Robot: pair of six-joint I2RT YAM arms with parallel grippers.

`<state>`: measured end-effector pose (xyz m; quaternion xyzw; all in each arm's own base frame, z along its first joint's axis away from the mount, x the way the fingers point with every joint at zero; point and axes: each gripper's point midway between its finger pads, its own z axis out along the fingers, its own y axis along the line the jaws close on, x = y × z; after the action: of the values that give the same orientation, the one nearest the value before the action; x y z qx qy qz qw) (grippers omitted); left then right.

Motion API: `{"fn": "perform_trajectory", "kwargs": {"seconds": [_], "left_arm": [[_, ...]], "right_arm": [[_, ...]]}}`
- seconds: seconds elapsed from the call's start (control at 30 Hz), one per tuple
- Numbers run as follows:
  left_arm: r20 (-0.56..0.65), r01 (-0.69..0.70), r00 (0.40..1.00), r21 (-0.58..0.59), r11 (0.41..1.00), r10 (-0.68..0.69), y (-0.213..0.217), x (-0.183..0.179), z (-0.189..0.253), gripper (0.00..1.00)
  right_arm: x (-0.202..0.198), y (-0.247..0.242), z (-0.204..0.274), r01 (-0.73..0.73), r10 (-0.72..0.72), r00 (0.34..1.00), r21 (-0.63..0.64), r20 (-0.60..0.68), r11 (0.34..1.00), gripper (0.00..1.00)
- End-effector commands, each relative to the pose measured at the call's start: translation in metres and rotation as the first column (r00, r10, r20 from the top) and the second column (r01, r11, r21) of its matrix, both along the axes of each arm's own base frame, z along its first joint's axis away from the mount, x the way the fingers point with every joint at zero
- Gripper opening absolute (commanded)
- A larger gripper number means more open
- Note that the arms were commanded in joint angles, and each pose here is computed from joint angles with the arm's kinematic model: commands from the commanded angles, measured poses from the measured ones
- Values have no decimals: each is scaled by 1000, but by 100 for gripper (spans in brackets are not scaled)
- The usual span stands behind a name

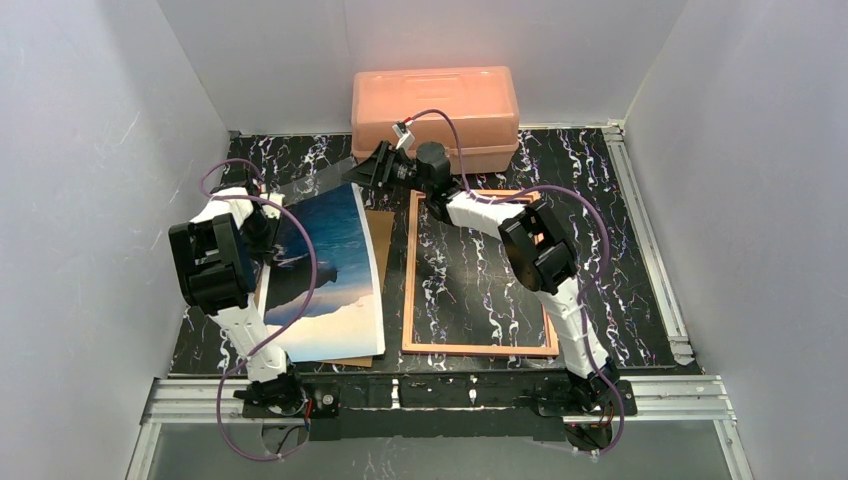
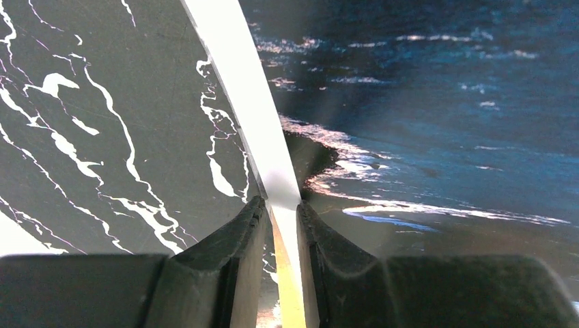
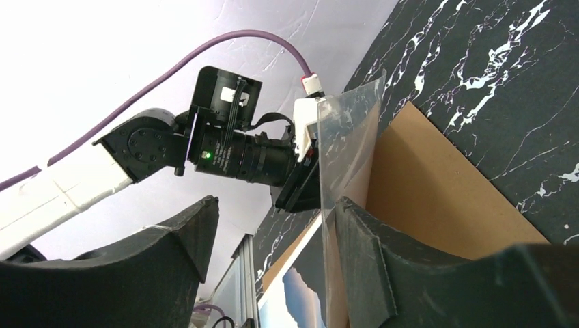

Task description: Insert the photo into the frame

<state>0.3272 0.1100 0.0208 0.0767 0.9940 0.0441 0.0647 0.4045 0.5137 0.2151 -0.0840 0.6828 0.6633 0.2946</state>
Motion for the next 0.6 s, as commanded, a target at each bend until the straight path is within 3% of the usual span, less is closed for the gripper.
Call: {"fn": "perform_trajectory", "kwargs": {"seconds": [0.0, 0.2, 0.57], "left_arm": [[-25, 16, 1000, -5, 1000, -16, 0, -7, -19, 22], [-21, 21, 1000, -7, 1000, -21, -1, -7, -19, 21], [-11, 39, 999, -2, 999, -39, 0, -8, -14, 20]], "right_arm": [[1, 12, 10, -27, 27, 1000, 39, -4, 999, 67], [6, 17, 4, -15, 15, 1000, 13, -17, 1000, 50], [20, 28, 24, 56, -56, 998, 15, 31, 998, 29]]}}
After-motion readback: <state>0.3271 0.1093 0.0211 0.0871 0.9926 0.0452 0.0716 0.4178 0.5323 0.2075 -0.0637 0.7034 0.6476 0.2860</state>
